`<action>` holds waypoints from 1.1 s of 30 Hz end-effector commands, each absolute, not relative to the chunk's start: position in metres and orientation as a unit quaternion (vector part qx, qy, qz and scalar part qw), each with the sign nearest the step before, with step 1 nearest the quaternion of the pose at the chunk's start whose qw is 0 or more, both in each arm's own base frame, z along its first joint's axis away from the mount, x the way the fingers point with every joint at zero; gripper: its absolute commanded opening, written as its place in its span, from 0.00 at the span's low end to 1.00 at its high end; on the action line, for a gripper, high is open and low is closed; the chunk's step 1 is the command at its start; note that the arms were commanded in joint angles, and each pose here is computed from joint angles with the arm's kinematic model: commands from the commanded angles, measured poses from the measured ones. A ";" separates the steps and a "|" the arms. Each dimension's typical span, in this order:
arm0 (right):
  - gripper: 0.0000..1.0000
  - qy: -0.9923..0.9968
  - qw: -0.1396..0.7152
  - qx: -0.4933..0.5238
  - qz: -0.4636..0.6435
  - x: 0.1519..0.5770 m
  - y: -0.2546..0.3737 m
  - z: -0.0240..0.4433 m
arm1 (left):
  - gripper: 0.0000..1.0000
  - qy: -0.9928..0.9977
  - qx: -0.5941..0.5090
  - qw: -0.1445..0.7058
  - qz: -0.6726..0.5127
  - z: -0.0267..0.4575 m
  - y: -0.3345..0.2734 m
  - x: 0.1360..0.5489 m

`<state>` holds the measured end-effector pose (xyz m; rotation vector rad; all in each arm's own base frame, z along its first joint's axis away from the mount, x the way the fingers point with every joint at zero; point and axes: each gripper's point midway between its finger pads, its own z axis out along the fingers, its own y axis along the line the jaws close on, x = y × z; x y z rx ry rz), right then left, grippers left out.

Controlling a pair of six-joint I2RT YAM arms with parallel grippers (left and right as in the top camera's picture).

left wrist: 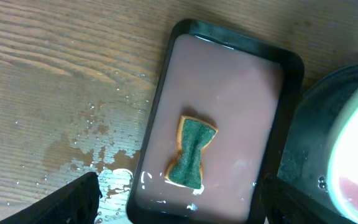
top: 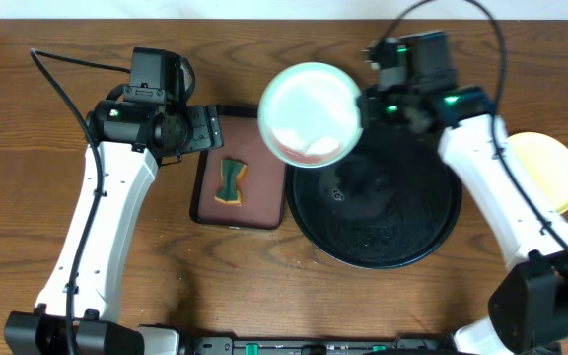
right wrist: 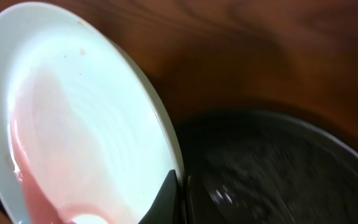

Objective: Clean dirty plates on tray and stack at the side
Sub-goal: 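Lift the light blue plate off the black tray with the right gripper, then hold the light blue plate tilted above the brown tray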

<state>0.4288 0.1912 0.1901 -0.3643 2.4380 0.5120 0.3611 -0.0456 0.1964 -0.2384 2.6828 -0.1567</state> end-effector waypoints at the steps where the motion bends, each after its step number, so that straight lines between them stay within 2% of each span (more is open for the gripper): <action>1: 0.01 0.912 0.354 -0.150 0.142 0.435 0.215 0.201 | 0.83 0.970 -0.083 0.221 -0.056 0.199 -0.045 0.362; 8: 0.01 0.871 0.426 -0.239 0.056 0.434 0.268 0.209 | 0.83 0.970 -0.083 0.221 -0.056 0.199 -0.045 0.362; 13: 0.01 0.844 0.478 -0.239 -0.037 0.439 0.269 0.229 | 0.84 0.970 -0.083 0.221 -0.056 0.199 -0.045 0.362; 17: 0.01 0.830 0.490 -0.262 -0.049 0.435 0.279 0.234 | 0.83 0.970 -0.083 0.221 -0.056 0.199 -0.045 0.362; 33: 0.01 0.763 0.536 -0.281 -0.224 0.409 0.290 0.273 | 0.84 0.970 -0.083 0.221 -0.056 0.199 -0.045 0.362</action>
